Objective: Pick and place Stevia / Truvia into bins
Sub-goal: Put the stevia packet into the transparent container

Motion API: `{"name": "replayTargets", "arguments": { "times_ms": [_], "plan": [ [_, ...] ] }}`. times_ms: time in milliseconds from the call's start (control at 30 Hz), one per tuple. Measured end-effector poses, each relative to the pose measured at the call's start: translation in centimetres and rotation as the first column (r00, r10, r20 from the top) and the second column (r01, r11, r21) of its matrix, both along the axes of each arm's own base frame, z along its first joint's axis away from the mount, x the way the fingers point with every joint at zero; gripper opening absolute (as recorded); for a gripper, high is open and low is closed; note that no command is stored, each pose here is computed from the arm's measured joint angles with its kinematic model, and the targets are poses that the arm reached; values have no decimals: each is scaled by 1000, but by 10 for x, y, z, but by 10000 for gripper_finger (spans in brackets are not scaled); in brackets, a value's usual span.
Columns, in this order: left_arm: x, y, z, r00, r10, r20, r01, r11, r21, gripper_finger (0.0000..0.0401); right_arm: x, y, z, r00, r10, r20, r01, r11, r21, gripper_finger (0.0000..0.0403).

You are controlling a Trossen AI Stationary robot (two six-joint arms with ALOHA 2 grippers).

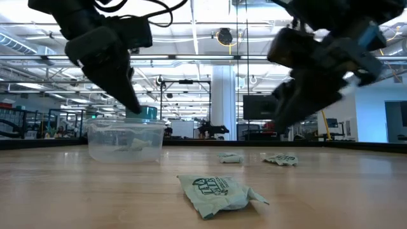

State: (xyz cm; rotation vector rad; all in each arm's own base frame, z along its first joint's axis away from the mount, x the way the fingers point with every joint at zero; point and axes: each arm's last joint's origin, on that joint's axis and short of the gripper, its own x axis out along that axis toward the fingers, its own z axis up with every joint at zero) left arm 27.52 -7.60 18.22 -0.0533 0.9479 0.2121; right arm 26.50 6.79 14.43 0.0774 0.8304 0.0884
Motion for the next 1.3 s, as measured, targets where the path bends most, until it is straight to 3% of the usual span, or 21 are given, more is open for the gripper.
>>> {"name": "replayTargets", "arguments": {
  "times_ms": [167, 333, 533, 700, 933, 1067, 1200, 1300],
  "plan": [
    [3, 5, 1, 1000, 14, 22, -14, 1000, -3, 134, -8, 8, -17, 1000, -4, 23, 5, 999, -37, 116],
    [5, 10, 1, 999, 24, 24, -24, 1000, 5, 134, 0, 10, -18, 992, -59, 108, 57, 998, 22, 116],
    [5, 12, 1, 999, 26, 20, -27, 1000, 8, 134, 1, 11, -39, 998, -52, 33, 52, 999, -1, 116],
    [5, 12, 1, 999, 26, 20, -26, 1000, 8, 134, 3, 10, -45, 997, -60, 43, 62, 997, -45, 114],
    [9, 12, 4, 997, 35, 68, -36, 999, 9, 134, 9, 5, -41, 992, -19, 127, 41, 985, -170, 50],
    [18, 9, 12, 980, 40, 194, -35, 999, -29, 134, 19, -1, -28, 958, -13, 287, 109, 941, -320, 10],
    [28, 7, 23, 939, 43, 342, -22, 998, -66, 134, 27, -7, -11, 906, 36, 422, 202, 838, -507, 17],
    [33, 8, 30, 910, 19, 413, 2, 999, -48, 134, 32, -12, 1, 851, 8, 525, 314, 793, -522, 26]
  ]
}}
